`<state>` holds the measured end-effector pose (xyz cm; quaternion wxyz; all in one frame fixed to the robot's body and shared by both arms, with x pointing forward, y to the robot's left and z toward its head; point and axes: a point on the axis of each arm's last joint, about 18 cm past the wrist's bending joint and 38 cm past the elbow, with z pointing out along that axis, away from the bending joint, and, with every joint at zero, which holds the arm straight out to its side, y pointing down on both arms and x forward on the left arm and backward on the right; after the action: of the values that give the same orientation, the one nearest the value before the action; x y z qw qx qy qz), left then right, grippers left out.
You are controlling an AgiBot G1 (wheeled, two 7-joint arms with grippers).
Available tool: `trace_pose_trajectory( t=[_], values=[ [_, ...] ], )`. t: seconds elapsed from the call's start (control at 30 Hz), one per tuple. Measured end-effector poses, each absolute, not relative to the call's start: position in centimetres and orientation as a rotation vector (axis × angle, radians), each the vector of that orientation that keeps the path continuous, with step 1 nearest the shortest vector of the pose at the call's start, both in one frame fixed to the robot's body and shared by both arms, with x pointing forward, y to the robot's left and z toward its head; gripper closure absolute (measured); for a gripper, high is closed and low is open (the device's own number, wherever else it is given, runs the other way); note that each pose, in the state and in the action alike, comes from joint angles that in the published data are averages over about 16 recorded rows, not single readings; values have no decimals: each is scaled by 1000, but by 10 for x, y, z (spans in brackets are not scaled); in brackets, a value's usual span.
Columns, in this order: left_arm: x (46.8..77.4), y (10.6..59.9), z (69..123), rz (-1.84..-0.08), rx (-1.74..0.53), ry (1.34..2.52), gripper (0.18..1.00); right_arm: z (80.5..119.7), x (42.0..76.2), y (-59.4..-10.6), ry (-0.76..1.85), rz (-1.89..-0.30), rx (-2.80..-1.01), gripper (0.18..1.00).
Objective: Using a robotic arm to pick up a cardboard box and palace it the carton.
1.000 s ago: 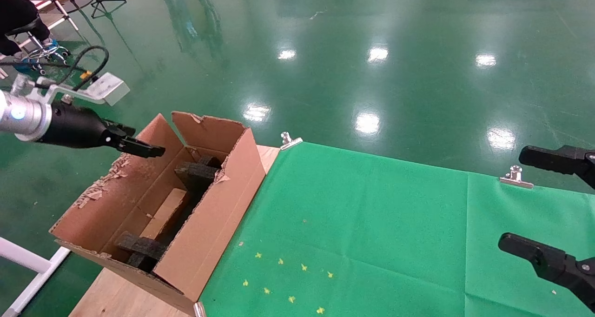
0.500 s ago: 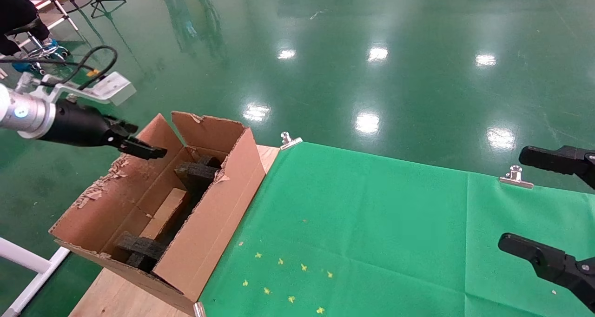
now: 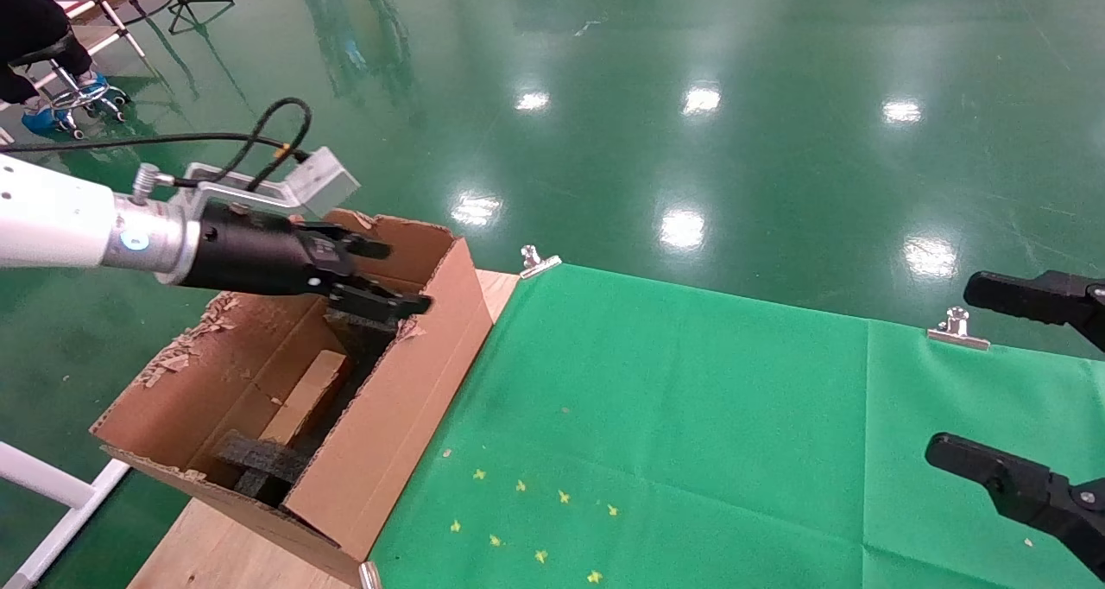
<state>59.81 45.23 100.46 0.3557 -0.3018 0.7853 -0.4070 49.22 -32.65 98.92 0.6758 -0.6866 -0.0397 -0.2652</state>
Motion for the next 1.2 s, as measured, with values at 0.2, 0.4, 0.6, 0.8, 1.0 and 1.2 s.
trace_pose_trajectory(
  t=[0.2,0.4,0.6,0.8,1.0,1.2],
  values=[
    [593,421,1000,-1171,-636,2063,183,989,492,-327,-89,-596,-1544,178],
    [582,392,996,-1289,-488,2081,183,989,492,-327,-89,-596,-1544,178],
    [568,366,994,-1403,-338,2082,183,989,492,-327,-89,-596,-1544,178],
    [549,344,993,-1512,-186,2067,183,989,492,-327,-89,-596,-1544,178],
    [528,326,992,-1614,-34,2036,183,989,492,-327,-89,-596,-1544,178],
    [504,312,992,-1706,115,1991,183,989,492,-327,-89,-596,-1544,178]
  ],
)
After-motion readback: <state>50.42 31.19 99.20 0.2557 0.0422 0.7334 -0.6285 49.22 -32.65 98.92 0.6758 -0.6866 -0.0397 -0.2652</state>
